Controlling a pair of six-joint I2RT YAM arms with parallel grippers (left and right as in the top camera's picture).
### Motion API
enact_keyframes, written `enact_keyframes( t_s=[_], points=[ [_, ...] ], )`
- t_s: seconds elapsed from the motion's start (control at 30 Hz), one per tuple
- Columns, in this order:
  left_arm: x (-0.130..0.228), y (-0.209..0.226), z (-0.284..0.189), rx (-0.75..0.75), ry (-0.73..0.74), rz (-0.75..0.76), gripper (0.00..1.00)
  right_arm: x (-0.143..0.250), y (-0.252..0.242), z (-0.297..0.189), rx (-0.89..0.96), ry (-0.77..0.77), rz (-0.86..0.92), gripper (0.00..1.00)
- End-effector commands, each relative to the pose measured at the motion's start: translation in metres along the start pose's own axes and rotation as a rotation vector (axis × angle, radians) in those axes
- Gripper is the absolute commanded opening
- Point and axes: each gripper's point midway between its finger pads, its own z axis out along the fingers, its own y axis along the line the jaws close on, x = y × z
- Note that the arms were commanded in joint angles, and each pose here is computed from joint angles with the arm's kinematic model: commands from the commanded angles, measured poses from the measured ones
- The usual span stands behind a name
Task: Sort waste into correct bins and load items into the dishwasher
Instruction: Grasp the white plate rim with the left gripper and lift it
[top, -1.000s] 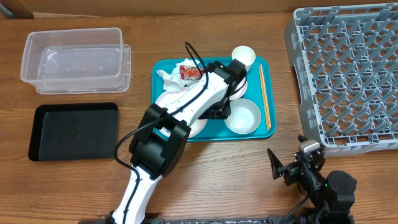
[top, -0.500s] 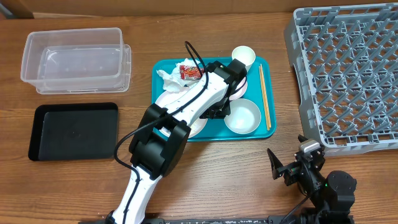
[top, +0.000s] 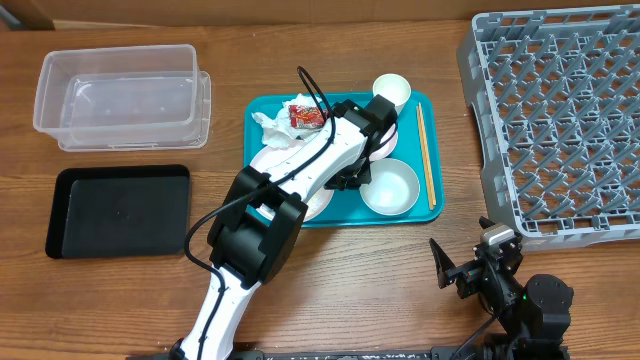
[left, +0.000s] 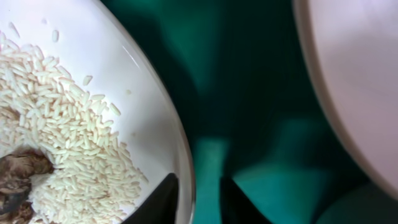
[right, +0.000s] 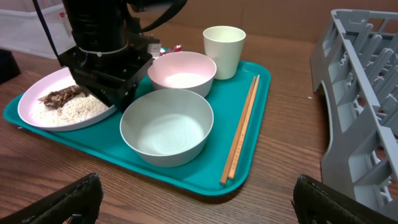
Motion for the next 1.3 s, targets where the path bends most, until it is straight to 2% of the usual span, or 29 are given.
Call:
enact_keyframes(
  t_s=[0.0, 0.03, 0.07, 0.37, 0.83, 1.27],
  points=[
    [0.005, 0.006, 0.009, -0.045, 0.011, -0.001, 0.15, 0.001, 0.001, 0.0, -0.001, -0.005, -0.007, 1.0],
    [0.006, 0.006, 0.009, -0.047, 0.013, -0.001, 0.07, 0.001, 0.001, 0.0, -0.001, -0.005, -0.007, 1.0],
    [0.006, 0.007, 0.009, -0.048, 0.015, -0.001, 0.04, 0.001, 0.001, 0.0, -0.001, -0.005, -0.007, 1.0],
    [0.01, 0.014, -0.005, -0.076, 0.04, 0.006, 0.04, 0.001, 0.001, 0.0, -0.001, -0.005, -0.007, 1.0],
    [0.007, 0.021, -0.057, -0.087, 0.052, 0.008, 0.04, 0.001, 0.001, 0.0, -0.001, -0.005, -0.007, 1.0],
    [0.026, 0.019, -0.077, -0.111, 0.087, 0.031, 0.04, 0.001, 0.001, 0.0, -0.001, -0.005, -0.007, 1.0]
  ],
)
